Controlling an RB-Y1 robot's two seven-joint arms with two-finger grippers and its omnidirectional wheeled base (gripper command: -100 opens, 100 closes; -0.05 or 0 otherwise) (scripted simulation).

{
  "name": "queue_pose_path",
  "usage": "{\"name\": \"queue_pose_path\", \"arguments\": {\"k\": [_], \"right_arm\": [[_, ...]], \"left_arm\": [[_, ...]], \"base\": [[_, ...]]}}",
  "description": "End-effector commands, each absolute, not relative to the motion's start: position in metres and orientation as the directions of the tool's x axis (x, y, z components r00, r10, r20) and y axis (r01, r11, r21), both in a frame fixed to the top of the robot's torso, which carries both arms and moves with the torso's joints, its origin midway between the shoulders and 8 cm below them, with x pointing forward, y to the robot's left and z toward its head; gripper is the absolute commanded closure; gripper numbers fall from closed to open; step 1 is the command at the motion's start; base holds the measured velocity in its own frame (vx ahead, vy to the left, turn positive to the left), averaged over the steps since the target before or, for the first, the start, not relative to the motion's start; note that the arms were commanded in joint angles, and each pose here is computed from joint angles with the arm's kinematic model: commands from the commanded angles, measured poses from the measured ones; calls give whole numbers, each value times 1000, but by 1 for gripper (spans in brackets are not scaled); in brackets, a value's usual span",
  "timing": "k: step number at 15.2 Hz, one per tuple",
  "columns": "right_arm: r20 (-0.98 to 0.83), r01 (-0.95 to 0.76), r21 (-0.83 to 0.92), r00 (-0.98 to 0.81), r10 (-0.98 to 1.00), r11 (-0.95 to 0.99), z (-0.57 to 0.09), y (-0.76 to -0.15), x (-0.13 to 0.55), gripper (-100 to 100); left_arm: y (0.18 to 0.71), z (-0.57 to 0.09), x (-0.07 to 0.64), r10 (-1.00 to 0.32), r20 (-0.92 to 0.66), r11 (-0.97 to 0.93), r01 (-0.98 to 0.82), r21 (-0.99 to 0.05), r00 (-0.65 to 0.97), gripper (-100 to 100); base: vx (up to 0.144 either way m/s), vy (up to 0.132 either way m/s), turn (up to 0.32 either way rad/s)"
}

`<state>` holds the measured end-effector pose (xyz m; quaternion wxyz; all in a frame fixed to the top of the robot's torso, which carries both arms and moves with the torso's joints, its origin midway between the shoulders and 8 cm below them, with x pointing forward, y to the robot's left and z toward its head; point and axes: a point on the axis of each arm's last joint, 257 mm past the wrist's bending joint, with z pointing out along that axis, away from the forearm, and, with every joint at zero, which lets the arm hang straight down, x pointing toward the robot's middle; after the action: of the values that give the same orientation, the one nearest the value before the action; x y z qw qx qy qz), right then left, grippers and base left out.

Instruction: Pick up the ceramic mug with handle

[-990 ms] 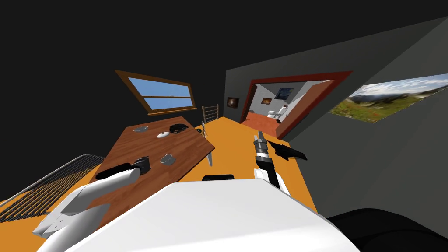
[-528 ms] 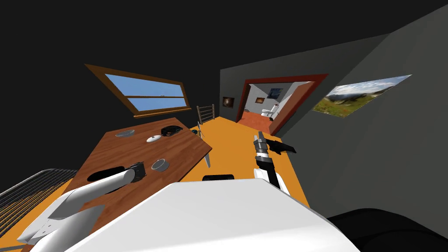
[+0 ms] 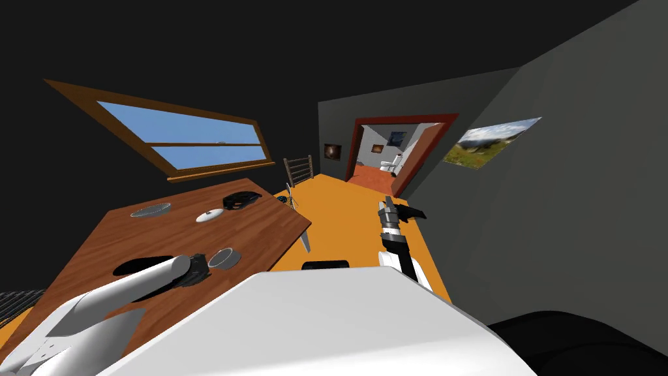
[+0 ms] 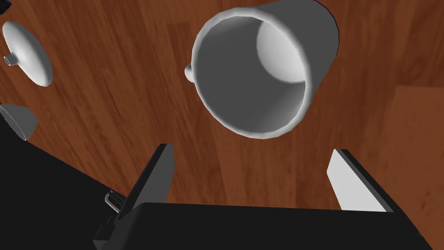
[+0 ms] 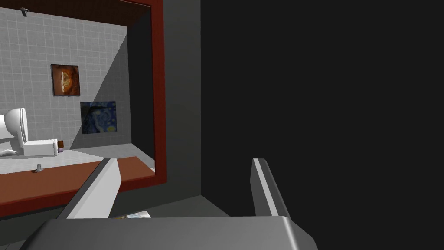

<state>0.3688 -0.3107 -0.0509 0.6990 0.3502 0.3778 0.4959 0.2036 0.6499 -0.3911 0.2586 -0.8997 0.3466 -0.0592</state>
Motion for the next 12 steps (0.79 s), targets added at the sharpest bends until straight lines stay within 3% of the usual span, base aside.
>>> {"name": "queue_pose_path", "arguments": {"k": [1,12], "right_arm": [[-181,-429,864,223,958,263,-51,-311,369,0],[-181,-429,864,223,958,263,-51,-311,369,0]], "left_arm": [[646,-395,194,-642,-72,-653,-593,-472,764,-100],[630,-418,139,-521,-41,-815,-512,-272,852,-100]], "base": [[2,10,-110],[1,15,-155]]}}
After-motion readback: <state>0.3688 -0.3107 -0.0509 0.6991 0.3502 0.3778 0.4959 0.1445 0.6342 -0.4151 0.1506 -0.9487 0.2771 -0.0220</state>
